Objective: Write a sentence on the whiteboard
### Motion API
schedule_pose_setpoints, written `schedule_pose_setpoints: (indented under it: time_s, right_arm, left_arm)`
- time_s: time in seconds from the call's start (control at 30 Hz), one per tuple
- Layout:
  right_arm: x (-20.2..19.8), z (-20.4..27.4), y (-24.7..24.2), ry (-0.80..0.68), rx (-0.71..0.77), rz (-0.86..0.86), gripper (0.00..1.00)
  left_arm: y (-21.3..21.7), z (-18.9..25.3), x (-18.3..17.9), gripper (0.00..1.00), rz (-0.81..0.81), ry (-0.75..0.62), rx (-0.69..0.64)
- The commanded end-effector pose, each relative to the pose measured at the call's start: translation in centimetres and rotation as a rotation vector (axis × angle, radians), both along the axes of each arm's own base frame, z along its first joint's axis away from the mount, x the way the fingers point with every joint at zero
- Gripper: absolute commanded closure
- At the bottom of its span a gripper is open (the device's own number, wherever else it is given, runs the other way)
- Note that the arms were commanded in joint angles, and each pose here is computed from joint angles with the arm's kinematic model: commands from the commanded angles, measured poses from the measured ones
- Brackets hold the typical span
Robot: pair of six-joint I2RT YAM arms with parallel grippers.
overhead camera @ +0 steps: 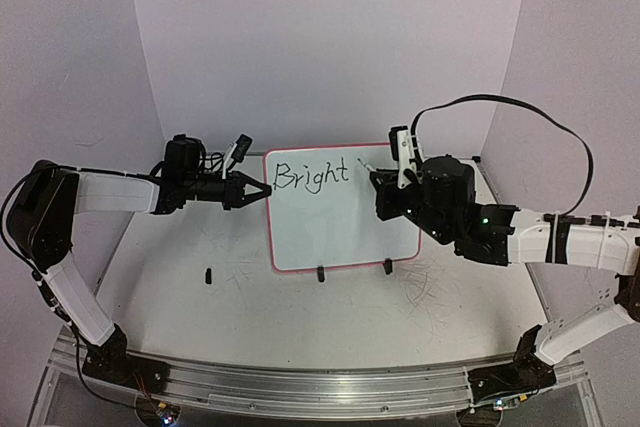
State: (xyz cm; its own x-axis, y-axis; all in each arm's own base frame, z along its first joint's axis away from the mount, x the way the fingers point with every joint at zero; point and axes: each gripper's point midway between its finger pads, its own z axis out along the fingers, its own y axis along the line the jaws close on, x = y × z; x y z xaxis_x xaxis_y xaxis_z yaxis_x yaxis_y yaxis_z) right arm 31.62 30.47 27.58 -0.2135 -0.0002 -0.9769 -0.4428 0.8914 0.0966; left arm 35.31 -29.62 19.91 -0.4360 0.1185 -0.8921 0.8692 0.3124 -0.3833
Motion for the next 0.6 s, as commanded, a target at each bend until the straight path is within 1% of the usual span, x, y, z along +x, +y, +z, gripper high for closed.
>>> schedule_pose_setpoints:
  time_s: [0.0,0.57]
  right_arm:
    - [0.1,0.6,0.5,-0.014,0.002,0.013,1.00]
    - [0.8,-0.6,2.1,0.019,-0.003,0.034,1.00]
  left_arm:
    - [0.3,3.4,0.6,1.00,0.025,-0.170,-0.025]
    - [0.3,3.2,0.7,1.00,0.025,-0.167,-0.021]
